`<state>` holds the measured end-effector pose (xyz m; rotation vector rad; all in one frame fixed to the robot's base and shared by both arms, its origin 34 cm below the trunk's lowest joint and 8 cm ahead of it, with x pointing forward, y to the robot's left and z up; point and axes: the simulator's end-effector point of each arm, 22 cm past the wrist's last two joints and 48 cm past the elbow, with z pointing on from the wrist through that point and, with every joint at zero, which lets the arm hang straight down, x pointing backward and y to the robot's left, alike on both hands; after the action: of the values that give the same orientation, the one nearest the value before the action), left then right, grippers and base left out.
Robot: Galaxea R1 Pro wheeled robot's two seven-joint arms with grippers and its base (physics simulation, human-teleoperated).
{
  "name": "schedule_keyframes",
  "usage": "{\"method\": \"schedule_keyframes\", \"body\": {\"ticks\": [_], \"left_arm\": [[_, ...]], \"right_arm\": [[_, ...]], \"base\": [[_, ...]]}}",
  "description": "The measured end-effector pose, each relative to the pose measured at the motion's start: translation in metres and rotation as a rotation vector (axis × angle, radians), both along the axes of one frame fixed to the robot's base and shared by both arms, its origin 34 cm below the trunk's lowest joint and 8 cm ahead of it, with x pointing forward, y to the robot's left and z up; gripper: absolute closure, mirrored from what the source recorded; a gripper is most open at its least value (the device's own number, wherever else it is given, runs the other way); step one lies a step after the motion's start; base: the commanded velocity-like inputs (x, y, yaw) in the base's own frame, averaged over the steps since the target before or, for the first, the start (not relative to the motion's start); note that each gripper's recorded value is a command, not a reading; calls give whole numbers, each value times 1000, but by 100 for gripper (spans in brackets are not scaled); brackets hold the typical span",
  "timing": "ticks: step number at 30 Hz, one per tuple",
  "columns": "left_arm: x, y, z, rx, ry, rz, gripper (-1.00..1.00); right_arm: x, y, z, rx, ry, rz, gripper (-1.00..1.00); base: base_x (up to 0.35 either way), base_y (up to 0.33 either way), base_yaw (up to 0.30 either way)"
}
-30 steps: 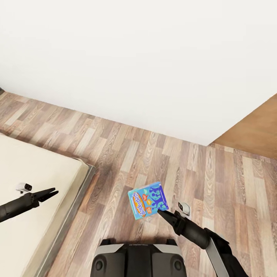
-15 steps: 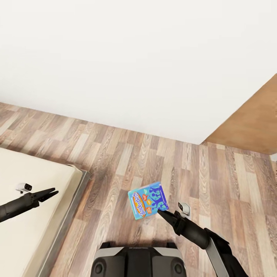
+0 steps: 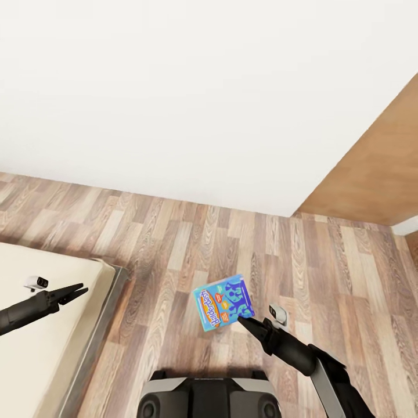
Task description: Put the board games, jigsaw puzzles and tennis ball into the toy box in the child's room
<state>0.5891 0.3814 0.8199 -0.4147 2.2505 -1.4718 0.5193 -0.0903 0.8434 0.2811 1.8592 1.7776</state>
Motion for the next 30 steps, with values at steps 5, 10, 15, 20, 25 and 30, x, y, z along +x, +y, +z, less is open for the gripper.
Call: {"method": "schedule_keyframes", "body": {"ticks": [5,10,15,20,25,30], "left_arm": [[1,0,4,0,-8,0,-100],[3,0,7,0,-15,0,-100],[4,0,11,1,-23,0,-100],[6,0,15,0,-32,0,-100],[7,0,19,0,-39,0,-100],[8,0,23,0,-47,-1,-100]], "right_arm": [[1,0,3,0,-8,-1,100],[3,0,6,0,-15,-1,100],[4,0,9,-1,-23,-1,100],[5,0,12,-1,-30,-1,100],[6,0,16,0,-38,-1,100],[7,0,19,-1,-46,-1,100]], "base": [[0,0,-154],[0,0,-154],[0,0,-154],[0,0,-154],[0,0,-154],[0,0,-154]]}}
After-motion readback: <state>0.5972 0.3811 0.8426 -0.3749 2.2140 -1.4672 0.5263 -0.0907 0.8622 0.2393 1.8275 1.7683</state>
